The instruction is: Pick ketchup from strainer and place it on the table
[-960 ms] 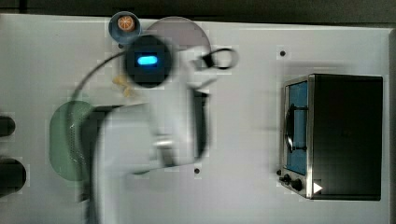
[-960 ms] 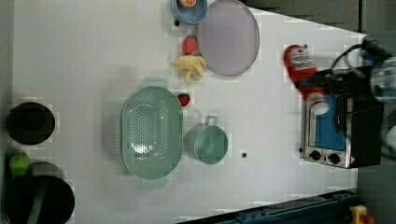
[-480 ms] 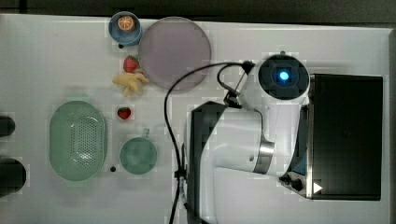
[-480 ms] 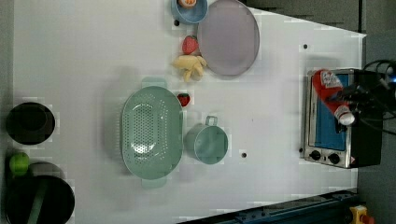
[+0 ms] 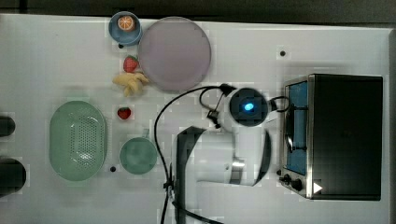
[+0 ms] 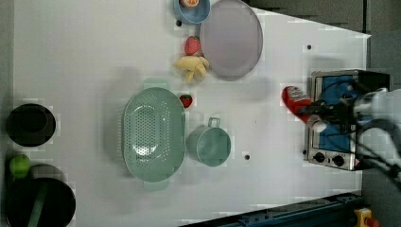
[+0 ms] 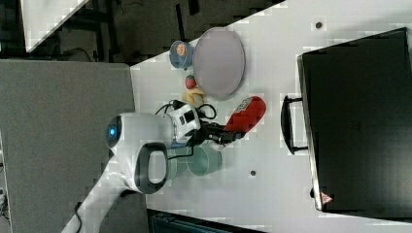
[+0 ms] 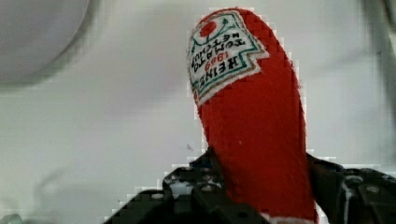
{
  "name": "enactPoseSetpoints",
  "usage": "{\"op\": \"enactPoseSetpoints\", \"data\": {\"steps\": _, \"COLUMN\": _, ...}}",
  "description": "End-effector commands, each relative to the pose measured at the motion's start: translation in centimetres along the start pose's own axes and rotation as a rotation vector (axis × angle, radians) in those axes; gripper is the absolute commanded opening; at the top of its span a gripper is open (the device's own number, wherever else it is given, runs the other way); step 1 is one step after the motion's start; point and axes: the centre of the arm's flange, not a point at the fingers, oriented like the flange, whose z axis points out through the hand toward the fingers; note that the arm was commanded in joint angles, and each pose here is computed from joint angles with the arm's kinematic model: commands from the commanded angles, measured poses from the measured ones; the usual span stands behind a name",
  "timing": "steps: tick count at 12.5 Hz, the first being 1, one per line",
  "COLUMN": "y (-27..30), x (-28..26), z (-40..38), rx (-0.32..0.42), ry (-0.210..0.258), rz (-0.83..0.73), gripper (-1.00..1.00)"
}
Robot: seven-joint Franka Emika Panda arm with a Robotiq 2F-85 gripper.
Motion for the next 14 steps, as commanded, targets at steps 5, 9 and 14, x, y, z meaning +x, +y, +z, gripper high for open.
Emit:
{"op": "enactPoseSetpoints", "data": {"steps": 5, "y": -3.1, "x": -0.9, "z": 6.7, "rx": 0.043, "ry": 0.031, "rz": -0.087, "gripper": 0.61}}
{"op": "enactPoseSetpoints", "data": {"steps": 9, "y": -3.5, "x": 0.7, "z": 1.7, "rx": 0.051, "ry": 0.098, "rz": -0.054, "gripper": 1.0}}
{"op": "enactPoseSetpoints", "data": {"steps": 14, "y": -3.9, "x": 2.6, "z": -12.2, "rx": 0.01, "ry": 0.059, "rz": 0.246, "gripper": 1.0}}
